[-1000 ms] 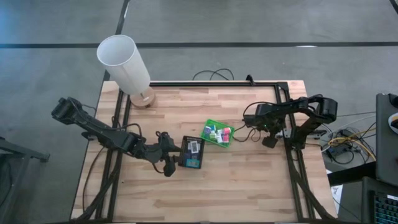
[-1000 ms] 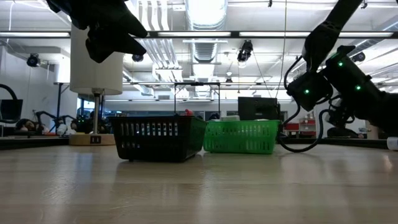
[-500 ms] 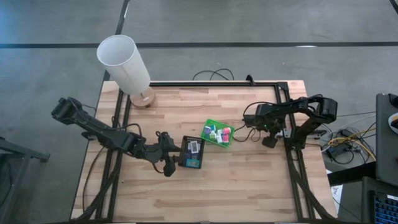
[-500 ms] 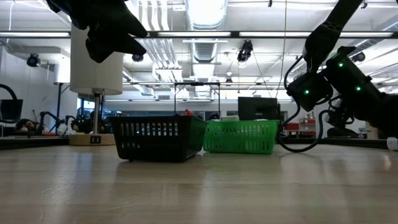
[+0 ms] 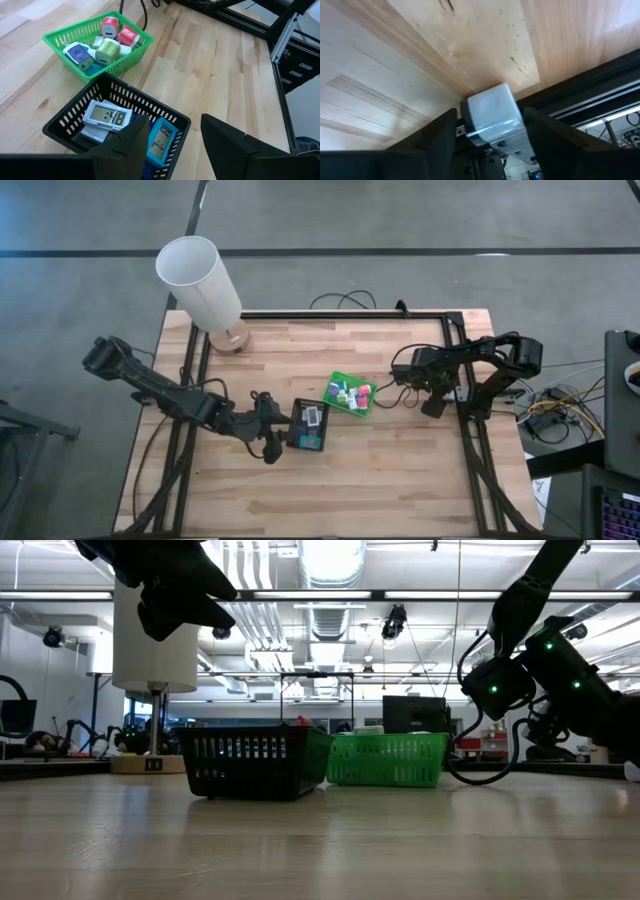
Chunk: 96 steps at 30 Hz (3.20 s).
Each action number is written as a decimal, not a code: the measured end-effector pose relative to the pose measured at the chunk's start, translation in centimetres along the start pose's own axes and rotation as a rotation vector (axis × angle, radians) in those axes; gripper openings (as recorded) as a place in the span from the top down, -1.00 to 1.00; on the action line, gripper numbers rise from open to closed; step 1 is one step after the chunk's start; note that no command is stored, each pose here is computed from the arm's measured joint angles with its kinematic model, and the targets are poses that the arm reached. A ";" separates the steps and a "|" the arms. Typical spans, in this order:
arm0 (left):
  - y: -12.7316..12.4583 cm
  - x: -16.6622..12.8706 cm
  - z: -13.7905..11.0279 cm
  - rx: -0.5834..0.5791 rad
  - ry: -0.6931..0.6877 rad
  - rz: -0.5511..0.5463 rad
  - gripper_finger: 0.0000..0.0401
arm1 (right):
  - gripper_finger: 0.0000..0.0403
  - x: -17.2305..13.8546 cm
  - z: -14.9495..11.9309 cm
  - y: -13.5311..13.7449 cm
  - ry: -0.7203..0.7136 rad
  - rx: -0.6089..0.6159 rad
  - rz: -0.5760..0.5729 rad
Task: Pick & Place Office items
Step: Put the white black charger adapter into the green basket
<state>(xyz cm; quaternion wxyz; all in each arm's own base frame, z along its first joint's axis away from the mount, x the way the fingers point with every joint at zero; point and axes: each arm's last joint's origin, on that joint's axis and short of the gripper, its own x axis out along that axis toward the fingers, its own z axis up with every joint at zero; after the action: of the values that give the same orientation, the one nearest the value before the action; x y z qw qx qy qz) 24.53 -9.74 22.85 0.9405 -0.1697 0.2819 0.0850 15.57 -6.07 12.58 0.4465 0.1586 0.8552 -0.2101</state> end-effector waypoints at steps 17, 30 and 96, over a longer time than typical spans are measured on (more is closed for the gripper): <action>0.0 0.0 0.0 -0.003 0.000 0.000 0.06 | 0.28 -0.1 0.0 -0.4 0.000 0.038 -0.033; 0.0 0.0 0.0 -0.003 0.000 0.000 0.06 | 0.28 -2.9 0.0 -0.5 0.016 0.070 -0.059; 0.0 0.0 0.0 -0.007 -0.001 0.000 0.07 | 0.28 -13.2 -1.3 13.0 -1.446 0.139 0.224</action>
<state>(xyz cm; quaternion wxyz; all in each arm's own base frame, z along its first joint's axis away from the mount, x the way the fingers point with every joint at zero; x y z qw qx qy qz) 24.53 -9.74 22.86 0.9400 -0.1731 0.2813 0.0860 27.85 4.67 21.36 0.9067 0.0948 0.3104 -0.2693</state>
